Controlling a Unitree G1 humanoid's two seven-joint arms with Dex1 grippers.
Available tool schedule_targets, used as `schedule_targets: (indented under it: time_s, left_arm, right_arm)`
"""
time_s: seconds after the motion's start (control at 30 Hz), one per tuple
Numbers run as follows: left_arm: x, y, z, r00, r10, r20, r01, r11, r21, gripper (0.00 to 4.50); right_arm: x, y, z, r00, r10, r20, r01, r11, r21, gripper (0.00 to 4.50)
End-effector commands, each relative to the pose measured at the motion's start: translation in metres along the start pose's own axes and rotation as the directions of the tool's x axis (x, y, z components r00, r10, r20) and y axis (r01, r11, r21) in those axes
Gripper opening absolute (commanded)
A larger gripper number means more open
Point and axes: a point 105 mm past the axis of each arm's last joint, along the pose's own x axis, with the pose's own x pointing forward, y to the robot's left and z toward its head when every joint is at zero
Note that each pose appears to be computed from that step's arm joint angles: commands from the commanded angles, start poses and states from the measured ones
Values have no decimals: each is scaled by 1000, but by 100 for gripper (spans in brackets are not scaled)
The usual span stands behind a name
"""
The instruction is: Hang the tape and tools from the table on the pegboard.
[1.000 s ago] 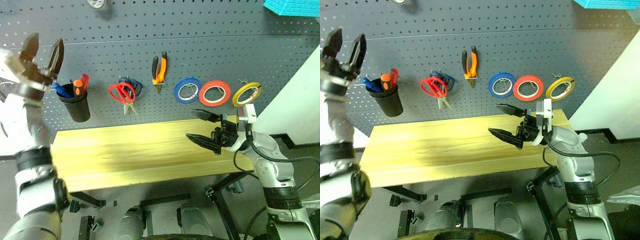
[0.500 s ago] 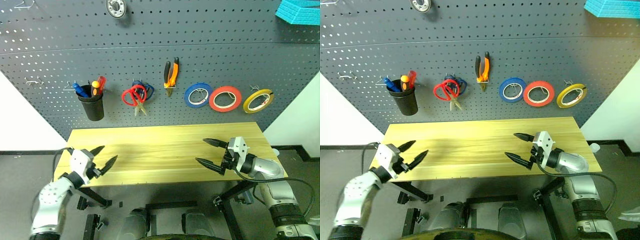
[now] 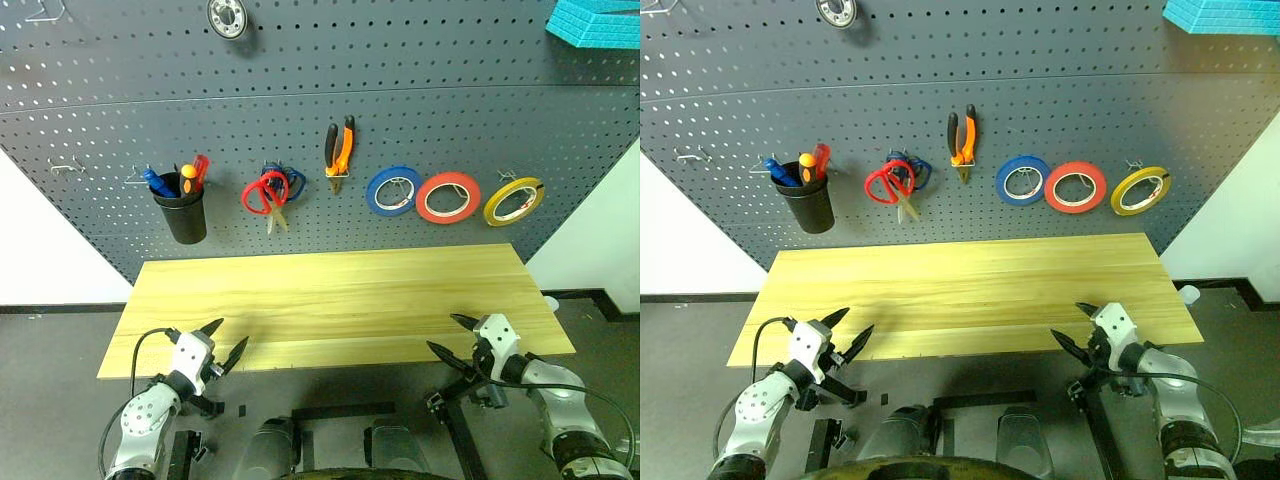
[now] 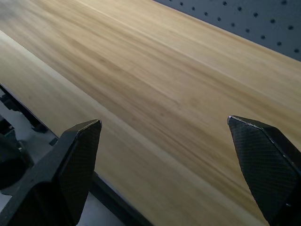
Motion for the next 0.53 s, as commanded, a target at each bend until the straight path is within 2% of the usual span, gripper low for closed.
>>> schedule_targets:
  time_s: [0.03, 0.53]
  left_arm:
    - [8, -2, 10, 999, -19, 42, 18, 1000, 24, 354]
    - [15, -12, 20, 998, -47, 51, 44, 998, 43, 354]
  right_arm:
    - [-3, -9, 3, 999, -45, 12, 46, 999, -28, 450]
    - [6, -8, 7, 998, -61, 31, 62, 998, -29, 450]
